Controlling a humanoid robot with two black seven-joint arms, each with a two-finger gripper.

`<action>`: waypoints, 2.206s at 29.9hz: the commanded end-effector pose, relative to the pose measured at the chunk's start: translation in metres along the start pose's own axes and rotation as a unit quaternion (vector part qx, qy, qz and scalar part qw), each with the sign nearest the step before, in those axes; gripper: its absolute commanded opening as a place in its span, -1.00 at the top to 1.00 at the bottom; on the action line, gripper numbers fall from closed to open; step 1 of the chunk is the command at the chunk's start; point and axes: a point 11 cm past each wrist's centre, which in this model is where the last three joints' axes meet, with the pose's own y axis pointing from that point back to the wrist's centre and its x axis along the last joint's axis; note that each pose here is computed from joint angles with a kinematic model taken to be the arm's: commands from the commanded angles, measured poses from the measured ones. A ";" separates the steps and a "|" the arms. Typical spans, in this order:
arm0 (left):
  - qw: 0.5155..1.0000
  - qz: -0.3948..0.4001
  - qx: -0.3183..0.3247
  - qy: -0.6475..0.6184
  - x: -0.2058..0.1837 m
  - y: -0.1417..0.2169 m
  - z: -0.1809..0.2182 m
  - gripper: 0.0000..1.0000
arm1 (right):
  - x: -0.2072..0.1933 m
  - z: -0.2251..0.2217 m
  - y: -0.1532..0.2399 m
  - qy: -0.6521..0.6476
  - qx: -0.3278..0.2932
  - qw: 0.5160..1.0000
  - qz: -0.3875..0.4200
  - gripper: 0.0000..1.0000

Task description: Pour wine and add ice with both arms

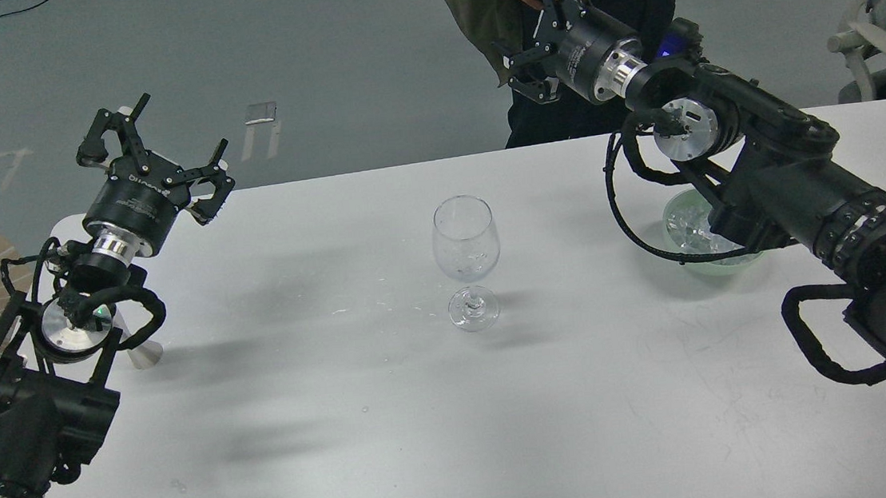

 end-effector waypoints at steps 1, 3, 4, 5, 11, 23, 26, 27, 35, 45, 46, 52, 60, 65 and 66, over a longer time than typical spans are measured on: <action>1.000 0.001 0.000 -0.004 0.001 0.001 0.003 -0.98 | 0.000 0.001 0.000 -0.001 -0.001 1.000 0.000 -1.00; 1.000 0.001 0.002 -0.005 0.001 0.001 0.004 -0.98 | 0.000 0.001 0.000 -0.001 -0.001 1.000 0.000 -1.00; 1.000 -0.002 0.001 -0.007 -0.001 0.000 0.006 -0.98 | 0.000 0.001 0.000 -0.001 -0.001 1.000 0.000 -1.00; 1.000 -0.004 0.001 -0.008 -0.002 0.000 0.007 -0.98 | 0.000 0.001 0.000 -0.001 -0.001 1.000 0.000 -1.00; 1.000 -0.009 -0.002 -0.016 -0.005 0.000 0.014 -0.96 | 0.003 -0.002 0.002 0.001 0.001 1.000 0.000 -1.00; 1.000 -0.008 -0.004 -0.015 -0.004 0.001 0.017 -0.96 | -0.001 0.001 0.000 -0.002 0.000 1.000 -0.005 -1.00; 1.000 -0.009 -0.009 0.002 -0.004 0.001 0.019 -0.96 | -0.001 0.002 0.001 -0.002 0.000 1.000 -0.005 -1.00; 1.000 -0.010 -0.004 0.010 -0.004 0.001 0.018 -0.96 | -0.001 0.003 0.001 -0.003 -0.001 1.000 -0.006 -1.00; 1.000 -0.011 0.001 0.017 -0.005 0.001 0.017 -0.96 | -0.002 0.001 0.000 -0.003 0.000 1.000 -0.007 -1.00; 0.999 -0.014 0.005 0.038 -0.005 0.001 0.020 -0.96 | -0.001 0.000 0.000 -0.002 0.001 1.000 -0.006 -1.00; 0.999 -0.013 0.005 0.037 -0.005 0.001 0.020 -0.96 | -0.001 0.000 0.000 -0.002 0.001 1.000 -0.005 -1.00; 0.999 -0.013 0.006 0.029 -0.005 0.002 0.023 -0.96 | -0.001 0.001 0.000 -0.002 0.000 1.000 -0.006 -1.00; 1.000 -0.025 0.008 0.006 -0.012 0.004 0.035 -0.96 | -0.001 0.000 0.001 -0.001 0.001 1.000 -0.005 -1.00; 0.999 -0.024 0.001 -0.029 -0.017 0.017 0.067 -0.96 | 0.001 0.000 0.002 0.000 0.000 1.000 -0.005 -1.00; 0.999 -0.019 0.002 -0.036 -0.015 0.022 0.072 -0.96 | 0.001 0.000 0.002 0.001 0.000 1.000 -0.004 -1.00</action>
